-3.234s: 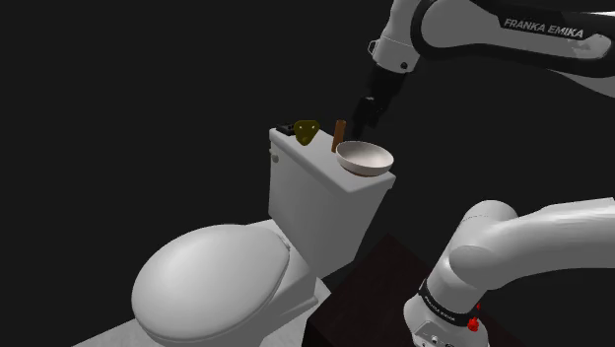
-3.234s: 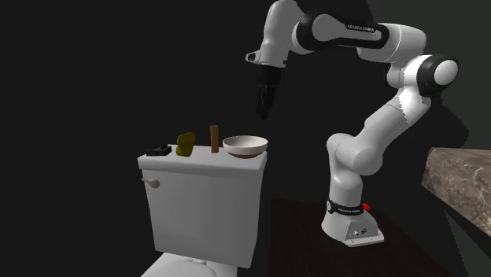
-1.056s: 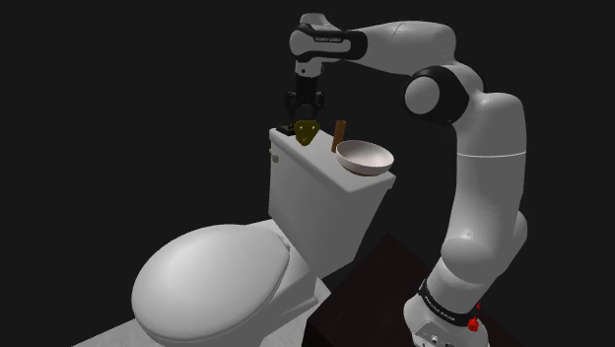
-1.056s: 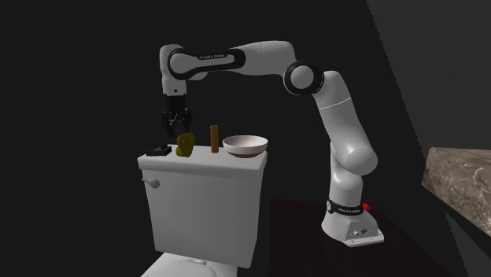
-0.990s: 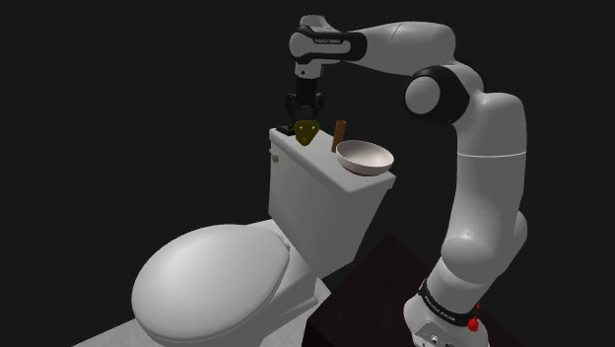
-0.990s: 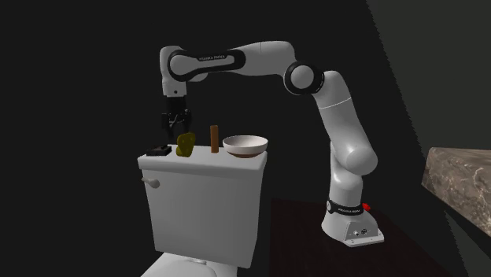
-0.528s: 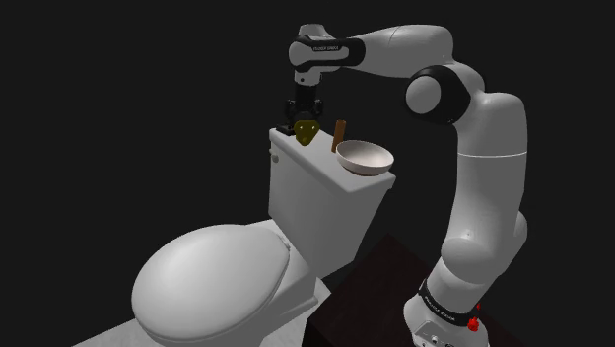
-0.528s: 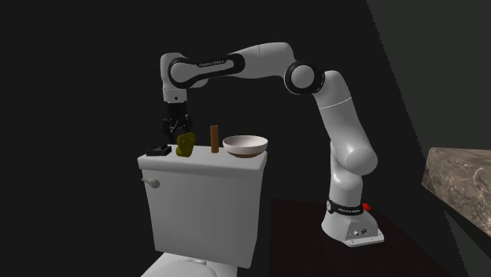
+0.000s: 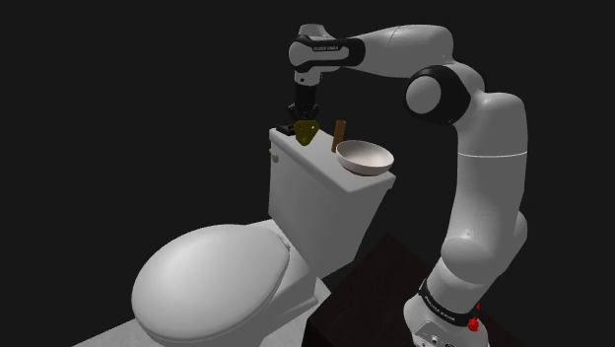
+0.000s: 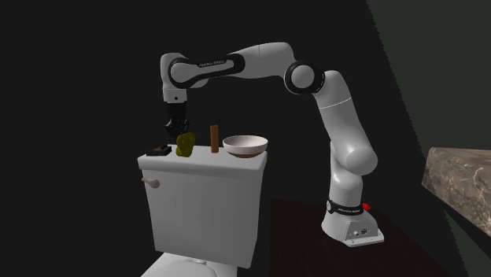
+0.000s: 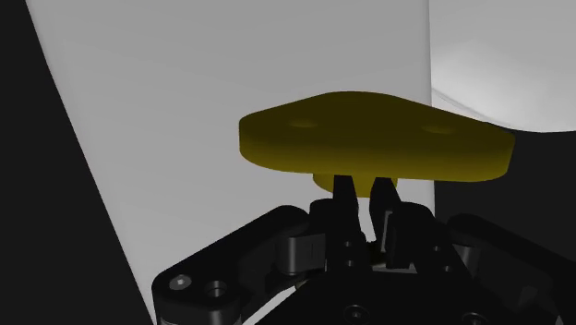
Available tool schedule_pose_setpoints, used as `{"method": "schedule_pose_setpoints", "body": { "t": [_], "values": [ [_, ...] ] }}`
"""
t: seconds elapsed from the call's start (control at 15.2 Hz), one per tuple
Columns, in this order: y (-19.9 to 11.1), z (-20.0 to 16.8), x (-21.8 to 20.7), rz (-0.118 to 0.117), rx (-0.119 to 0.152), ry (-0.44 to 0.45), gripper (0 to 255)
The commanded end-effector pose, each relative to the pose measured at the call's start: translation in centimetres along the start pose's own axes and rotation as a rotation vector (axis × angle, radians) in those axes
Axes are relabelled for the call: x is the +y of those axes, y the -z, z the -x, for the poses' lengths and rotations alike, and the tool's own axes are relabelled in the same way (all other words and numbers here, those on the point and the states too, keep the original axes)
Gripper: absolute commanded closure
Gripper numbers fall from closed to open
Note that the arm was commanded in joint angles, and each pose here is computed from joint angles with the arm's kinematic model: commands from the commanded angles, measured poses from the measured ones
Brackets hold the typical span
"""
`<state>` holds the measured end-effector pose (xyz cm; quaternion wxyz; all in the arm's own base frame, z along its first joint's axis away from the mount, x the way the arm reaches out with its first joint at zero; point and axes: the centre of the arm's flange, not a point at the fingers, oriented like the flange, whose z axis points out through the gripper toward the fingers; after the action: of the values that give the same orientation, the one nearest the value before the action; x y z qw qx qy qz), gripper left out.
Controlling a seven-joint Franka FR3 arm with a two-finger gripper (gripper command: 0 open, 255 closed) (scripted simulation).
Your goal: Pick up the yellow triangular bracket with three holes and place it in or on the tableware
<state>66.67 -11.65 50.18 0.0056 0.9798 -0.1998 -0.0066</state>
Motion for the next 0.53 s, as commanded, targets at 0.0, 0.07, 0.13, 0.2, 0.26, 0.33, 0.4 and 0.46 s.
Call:
{"method": "schedule_pose_setpoints", "body": {
  "t": [0.0, 0.07, 0.13, 0.2, 0.26, 0.33, 0.4, 0.46],
  "values": [
    [0.0, 0.0, 0.0, 0.0, 0.0, 0.0, 255],
    [0.0, 0.0, 0.0, 0.0, 0.0, 0.0, 255],
    [0.0, 0.0, 0.0, 0.0, 0.0, 0.0, 255],
    [0.0, 0.0, 0.0, 0.0, 0.0, 0.0, 255],
    [0.0, 0.0, 0.0, 0.0, 0.0, 0.0, 255],
    [0.0, 0.0, 0.0, 0.0, 0.0, 0.0, 255],
    [0.5, 0.0, 0.0, 0.0, 0.0, 0.0, 255],
    [1.0, 0.0, 0.0, 0.0, 0.0, 0.0, 255]
  ]
}}
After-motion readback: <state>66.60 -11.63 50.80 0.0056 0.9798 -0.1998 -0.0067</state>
